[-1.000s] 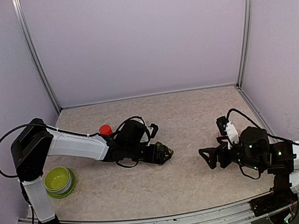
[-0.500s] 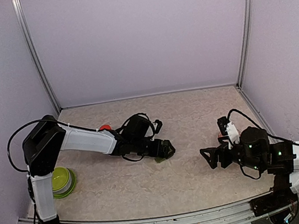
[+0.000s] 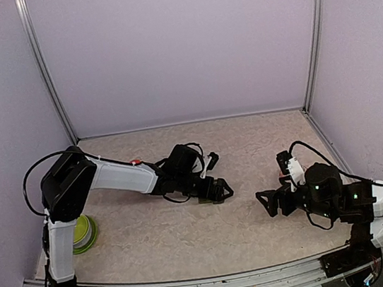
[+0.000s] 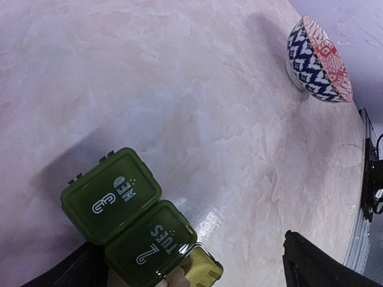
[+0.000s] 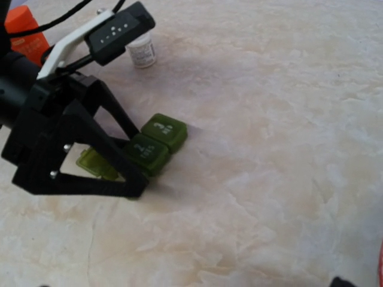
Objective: Sort the pills into containers
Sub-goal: Move the pill container to the center of the board.
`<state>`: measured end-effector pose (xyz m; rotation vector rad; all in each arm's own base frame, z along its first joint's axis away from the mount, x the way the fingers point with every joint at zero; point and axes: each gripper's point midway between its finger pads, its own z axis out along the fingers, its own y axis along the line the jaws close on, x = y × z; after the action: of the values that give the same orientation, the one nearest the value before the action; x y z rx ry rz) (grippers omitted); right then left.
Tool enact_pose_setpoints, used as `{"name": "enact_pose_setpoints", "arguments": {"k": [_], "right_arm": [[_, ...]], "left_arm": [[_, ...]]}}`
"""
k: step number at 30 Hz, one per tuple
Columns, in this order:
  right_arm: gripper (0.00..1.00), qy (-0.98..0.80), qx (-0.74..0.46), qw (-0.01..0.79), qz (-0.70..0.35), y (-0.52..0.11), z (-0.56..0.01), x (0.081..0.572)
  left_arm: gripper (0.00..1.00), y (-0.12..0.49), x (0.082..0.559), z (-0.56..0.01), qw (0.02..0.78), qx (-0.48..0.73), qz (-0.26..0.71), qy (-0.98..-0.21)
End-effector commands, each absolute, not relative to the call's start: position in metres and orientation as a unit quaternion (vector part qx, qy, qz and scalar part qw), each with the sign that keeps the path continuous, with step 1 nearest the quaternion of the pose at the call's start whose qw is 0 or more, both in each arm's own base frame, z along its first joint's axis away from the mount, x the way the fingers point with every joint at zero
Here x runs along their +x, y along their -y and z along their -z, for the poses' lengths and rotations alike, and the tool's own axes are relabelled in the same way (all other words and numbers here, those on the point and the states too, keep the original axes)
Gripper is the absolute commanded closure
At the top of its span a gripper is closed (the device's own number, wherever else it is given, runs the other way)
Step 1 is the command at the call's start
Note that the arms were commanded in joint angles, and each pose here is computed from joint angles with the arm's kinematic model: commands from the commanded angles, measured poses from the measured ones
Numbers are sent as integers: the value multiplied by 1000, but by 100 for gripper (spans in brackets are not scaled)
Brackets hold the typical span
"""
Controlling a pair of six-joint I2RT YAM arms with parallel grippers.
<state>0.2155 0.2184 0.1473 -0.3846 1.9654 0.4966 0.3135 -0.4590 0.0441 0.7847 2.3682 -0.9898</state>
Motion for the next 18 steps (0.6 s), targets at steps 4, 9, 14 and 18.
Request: {"name": "enact_pose_setpoints", "arguments": {"k": [4, 9, 14, 18], "right_arm": [[0, -816, -154, 515, -211, -221, -155, 220], [0, -817, -152, 515, -211, -220, -155, 220], [0, -817, -151, 515, -211, -218, -153, 219], [0, -818, -151, 514, -210, -216, -153, 218]], "left_arm": [[1, 479, 310, -46, 209, 354, 402, -818], [1, 486, 311, -47, 197, 390, 410, -801], [1, 491, 310, -44, 192, 426, 407, -785], [1, 489, 315, -47, 202, 436, 400, -780]]}}
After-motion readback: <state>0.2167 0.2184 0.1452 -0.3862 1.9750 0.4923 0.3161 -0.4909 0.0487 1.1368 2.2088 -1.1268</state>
